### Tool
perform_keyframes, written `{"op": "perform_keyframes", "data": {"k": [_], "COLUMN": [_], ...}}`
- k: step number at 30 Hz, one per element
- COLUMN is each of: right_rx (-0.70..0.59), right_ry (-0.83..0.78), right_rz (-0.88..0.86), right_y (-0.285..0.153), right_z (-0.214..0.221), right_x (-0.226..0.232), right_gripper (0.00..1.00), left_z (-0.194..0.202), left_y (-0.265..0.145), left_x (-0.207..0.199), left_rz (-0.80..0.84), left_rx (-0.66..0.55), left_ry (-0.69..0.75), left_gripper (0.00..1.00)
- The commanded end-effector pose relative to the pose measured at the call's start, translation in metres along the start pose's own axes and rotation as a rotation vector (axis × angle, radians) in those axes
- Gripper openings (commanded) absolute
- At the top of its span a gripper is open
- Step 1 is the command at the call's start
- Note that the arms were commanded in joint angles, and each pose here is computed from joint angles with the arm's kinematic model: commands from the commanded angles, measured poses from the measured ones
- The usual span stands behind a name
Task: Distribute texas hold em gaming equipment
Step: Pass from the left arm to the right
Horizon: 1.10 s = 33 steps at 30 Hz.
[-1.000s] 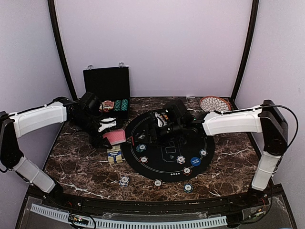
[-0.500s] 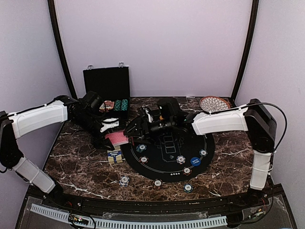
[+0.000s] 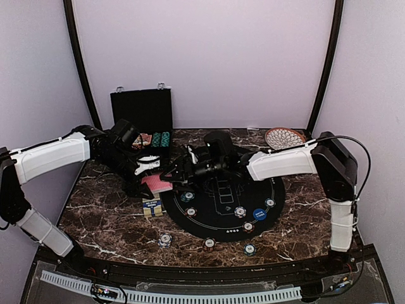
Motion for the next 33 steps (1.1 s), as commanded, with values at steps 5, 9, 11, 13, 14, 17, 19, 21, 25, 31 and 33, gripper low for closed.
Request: {"op": "perform_keyframes", "data": {"k": [5, 9, 11, 13, 14, 17, 19, 21, 25, 31, 33], "right_rx": [0.024, 0.026, 0.024, 0.019, 0.019, 0.017, 0.015, 0.015, 0.018, 0.02, 0.02], "right_ry": [0.019, 0.05, 0.074, 0.095, 0.104, 0.116, 0.12, 0.123, 0.132, 0.158, 0.166], "right_rz": [-0.109, -0.138, -0.153, -0.167, -0.173, -0.187, -0.185, -0.185, -0.188, -0.211, -0.217], "right_y": [0.016, 0.018, 0.018, 0.017, 0.017, 0.015, 0.014, 0.013, 0.013, 0.015, 0.015], "right_z": [-0.013, -0.017, -0.019, -0.02, -0.02, -0.02, -0.02, -0.02, -0.019, -0.021, -0.021], "right_x": [0.0, -0.007, -0.011, -0.014, -0.016, -0.018, -0.019, -0.019, -0.02, -0.02, -0.02], "right_gripper": [0.71, 0.58, 0.48, 0.35, 0.3, 0.16, 0.1, 0.07, 0.04, 0.02, 0.02], "left_z": [-0.011, -0.01, -0.01, -0.01, -0.01, -0.01, -0.011, -0.012, -0.018, -0.027, -0.028], "left_y": [-0.011, -0.009, -0.009, -0.008, -0.008, -0.005, -0.004, -0.002, 0.0, 0.007, 0.011], "left_x": [-0.003, -0.002, -0.002, -0.002, -0.001, 0.001, 0.003, 0.006, 0.013, 0.018, 0.017], "left_rz": [-0.01, -0.014, -0.014, -0.013, -0.018, -0.02, -0.027, -0.039, -0.052, -0.02, -0.01], "left_rx": [-0.039, -0.03, -0.032, -0.029, -0.027, -0.018, -0.019, -0.023, -0.039, -0.049, -0.045], "left_ry": [0.025, 0.025, 0.027, 0.027, 0.028, 0.027, 0.02, 0.018, 0.026, 0.036, 0.05], "left_gripper": [0.0, 0.0, 0.0, 0.0, 0.02, 0.26, 0.66, 0.95, 0.99, 0.99, 0.99]}}
Point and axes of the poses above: each gripper's point midway between its finger pads, its own y axis out along the fingers, its own x axis along the line the jaws close on, z = x × y, the point moved 8 cm from there along -y, back along the fingers, and after that the axes turned 2 degrees about y, right-handed, at the moved point
